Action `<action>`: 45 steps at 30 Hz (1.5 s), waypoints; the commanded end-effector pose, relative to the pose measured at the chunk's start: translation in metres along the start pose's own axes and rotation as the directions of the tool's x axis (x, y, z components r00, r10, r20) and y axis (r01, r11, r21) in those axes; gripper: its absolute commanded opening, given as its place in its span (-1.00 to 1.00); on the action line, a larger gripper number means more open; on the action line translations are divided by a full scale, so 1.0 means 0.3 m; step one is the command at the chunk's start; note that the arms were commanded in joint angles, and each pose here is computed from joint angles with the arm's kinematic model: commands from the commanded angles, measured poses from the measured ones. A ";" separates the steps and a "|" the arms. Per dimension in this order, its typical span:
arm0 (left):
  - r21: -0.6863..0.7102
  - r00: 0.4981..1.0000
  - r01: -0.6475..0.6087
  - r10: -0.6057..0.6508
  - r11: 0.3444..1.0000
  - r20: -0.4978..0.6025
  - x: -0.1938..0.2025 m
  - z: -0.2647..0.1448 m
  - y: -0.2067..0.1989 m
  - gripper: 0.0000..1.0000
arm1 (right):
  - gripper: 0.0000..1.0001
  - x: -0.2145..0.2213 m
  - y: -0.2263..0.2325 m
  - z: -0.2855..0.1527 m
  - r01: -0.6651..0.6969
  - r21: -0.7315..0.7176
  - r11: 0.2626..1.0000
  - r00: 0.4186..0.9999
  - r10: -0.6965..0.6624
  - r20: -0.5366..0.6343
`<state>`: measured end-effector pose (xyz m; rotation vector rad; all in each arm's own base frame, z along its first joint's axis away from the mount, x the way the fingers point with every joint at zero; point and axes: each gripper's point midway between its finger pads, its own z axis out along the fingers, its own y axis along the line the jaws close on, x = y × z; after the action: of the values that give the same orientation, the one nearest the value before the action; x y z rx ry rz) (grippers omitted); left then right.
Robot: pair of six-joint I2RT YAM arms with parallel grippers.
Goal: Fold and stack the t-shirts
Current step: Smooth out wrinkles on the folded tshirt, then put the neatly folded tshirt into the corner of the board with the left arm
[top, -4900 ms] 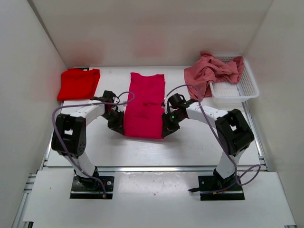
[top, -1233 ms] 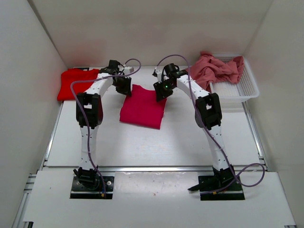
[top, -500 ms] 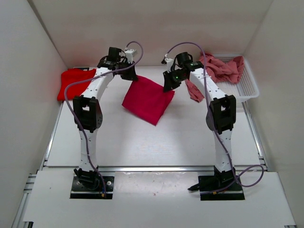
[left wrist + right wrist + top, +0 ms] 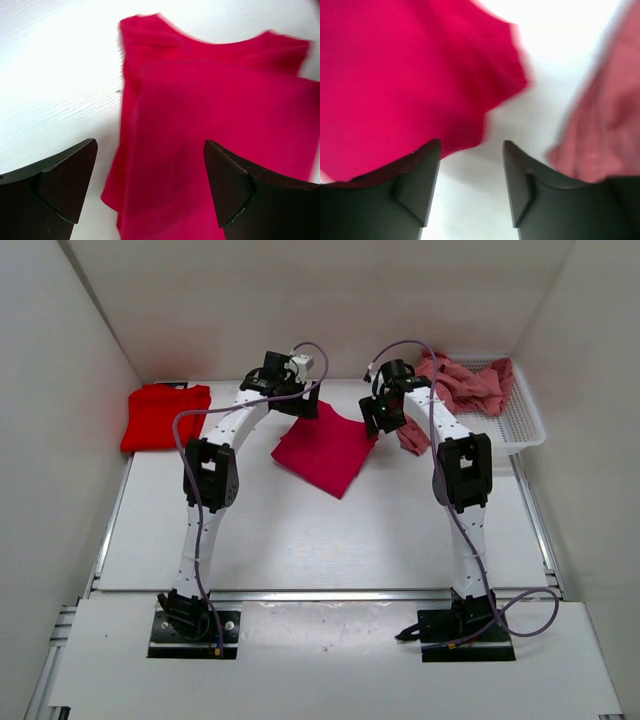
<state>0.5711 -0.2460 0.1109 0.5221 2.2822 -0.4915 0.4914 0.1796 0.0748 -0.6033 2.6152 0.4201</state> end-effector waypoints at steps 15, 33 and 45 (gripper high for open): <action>0.201 0.971 0.082 -0.033 0.976 -0.236 0.268 -0.112 -0.026 0.97 | 0.21 -0.200 0.092 -0.227 0.073 0.113 0.991 0.976 -0.095 0.197; 0.107 0.930 0.057 -0.014 0.993 -0.366 0.441 0.037 -0.066 -1.00 | 0.13 -0.252 0.144 -0.539 0.157 0.161 0.974 0.917 -0.204 0.342; -0.288 0.964 -0.256 0.220 0.923 -0.152 0.014 -0.208 0.224 -1.00 | 0.11 -0.275 0.172 -0.559 0.187 0.176 0.967 0.902 -0.239 0.358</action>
<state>0.5338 -0.2075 0.0630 0.7106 2.4673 -0.2654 0.4760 0.1857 0.2369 -0.6758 2.2532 0.2636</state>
